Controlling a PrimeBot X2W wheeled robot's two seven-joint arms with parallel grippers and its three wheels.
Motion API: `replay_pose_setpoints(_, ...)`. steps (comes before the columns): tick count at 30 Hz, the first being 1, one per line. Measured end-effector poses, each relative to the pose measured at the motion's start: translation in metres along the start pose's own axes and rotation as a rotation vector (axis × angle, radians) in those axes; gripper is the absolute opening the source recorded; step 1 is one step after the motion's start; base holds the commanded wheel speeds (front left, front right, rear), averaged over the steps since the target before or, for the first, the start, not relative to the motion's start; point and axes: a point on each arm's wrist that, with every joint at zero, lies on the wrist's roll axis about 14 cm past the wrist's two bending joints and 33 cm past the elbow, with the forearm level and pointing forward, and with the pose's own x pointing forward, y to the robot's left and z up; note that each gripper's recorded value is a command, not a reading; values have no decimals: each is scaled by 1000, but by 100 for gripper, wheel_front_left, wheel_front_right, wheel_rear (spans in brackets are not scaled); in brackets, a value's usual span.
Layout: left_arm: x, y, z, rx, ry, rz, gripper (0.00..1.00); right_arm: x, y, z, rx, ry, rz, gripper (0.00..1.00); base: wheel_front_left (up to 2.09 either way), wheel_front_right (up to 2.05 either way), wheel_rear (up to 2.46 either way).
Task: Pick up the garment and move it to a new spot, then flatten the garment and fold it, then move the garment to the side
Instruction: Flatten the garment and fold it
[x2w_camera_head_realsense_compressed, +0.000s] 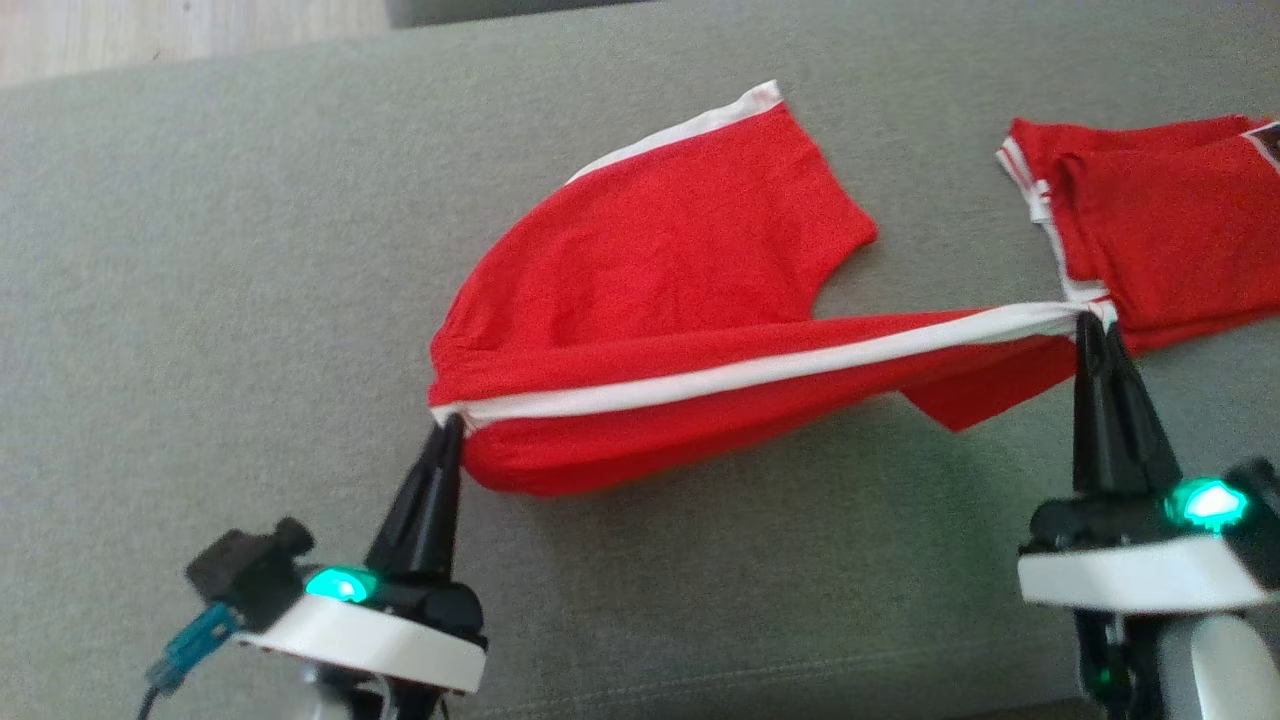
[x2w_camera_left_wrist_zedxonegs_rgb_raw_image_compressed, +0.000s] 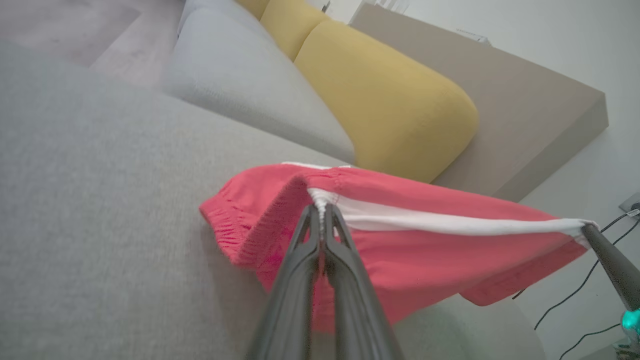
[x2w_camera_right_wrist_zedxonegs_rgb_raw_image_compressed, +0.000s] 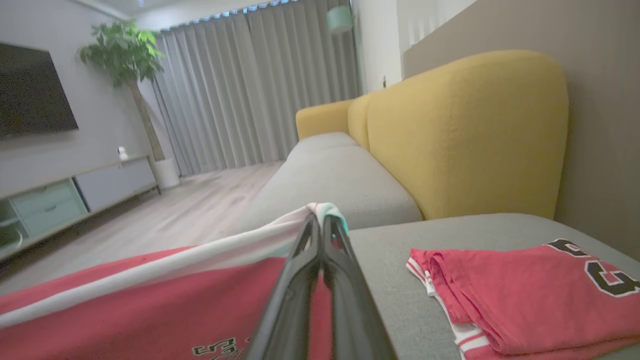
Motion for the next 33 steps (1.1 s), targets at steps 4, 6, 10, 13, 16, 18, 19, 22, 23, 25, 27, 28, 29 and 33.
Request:
replay_pose_setpoints(4, -1, 15, -23, -59, 68, 65, 0, 26, -1, -21, -25, 57, 12, 0, 0, 0, 0)
replay_pose_setpoints(6, 2, 25, -29, -77, 82, 101, 0, 43, 5, -31, -31, 77, 35, 0, 0, 0, 0)
replay_pose_setpoints(10, 15, 37, -31, -100, 82, 140, 0, 80, 17, -49, -56, 123, 75, 0, 0, 0, 0)
replay_pose_setpoints(13, 26, 49, -30, -115, 81, 170, 0, 107, 28, -64, -75, 168, 109, 0, 0, 0, 0)
replay_pose_setpoints(16, 37, 62, -32, -128, 91, 204, 0, 133, 41, -78, -103, 212, 144, 0, 0, 0, 0)
replay_pose_setpoints(18, 43, 70, -32, -136, 97, 220, 0, 149, 48, -88, -118, 239, 163, 0, 0, 0, 0)
replay_pose_setpoints(19, 47, 73, -33, -132, 103, 223, 0, 156, 50, -92, -127, 250, 171, 0, 0, 0, 0)
replay_pose_setpoints(22, 55, 77, -34, -137, 113, 227, 0, 169, 54, -102, -147, 279, 186, 0, 0, 0, 0)
replay_pose_setpoints(23, 60, 77, -34, -141, 117, 225, 0, 175, 55, -106, -154, 290, 191, 0, 0, 0, 0)
replay_pose_setpoints(25, 67, 79, -35, -134, 123, 225, 0, 185, 58, -115, -162, 313, 200, 0, 0, 0, 0)
replay_pose_setpoints(27, 73, 82, -37, -125, 136, 227, 0, 192, 60, -125, -178, 342, 209, 0, 0, 0, 0)
replay_pose_setpoints(28, 76, 83, -37, -124, 139, 229, 0, 196, 60, -129, -188, 356, 212, 0, 0, 0, 0)
replay_pose_setpoints(29, 78, 85, -39, -123, 148, 234, 0, 199, 59, -133, -198, 367, 214, 0, 0, 0, 0)
replay_pose_setpoints(33, 84, 90, -42, -119, 162, 250, 0, 209, 59, -145, -223, 409, 218, 0, 0, 0, 0)
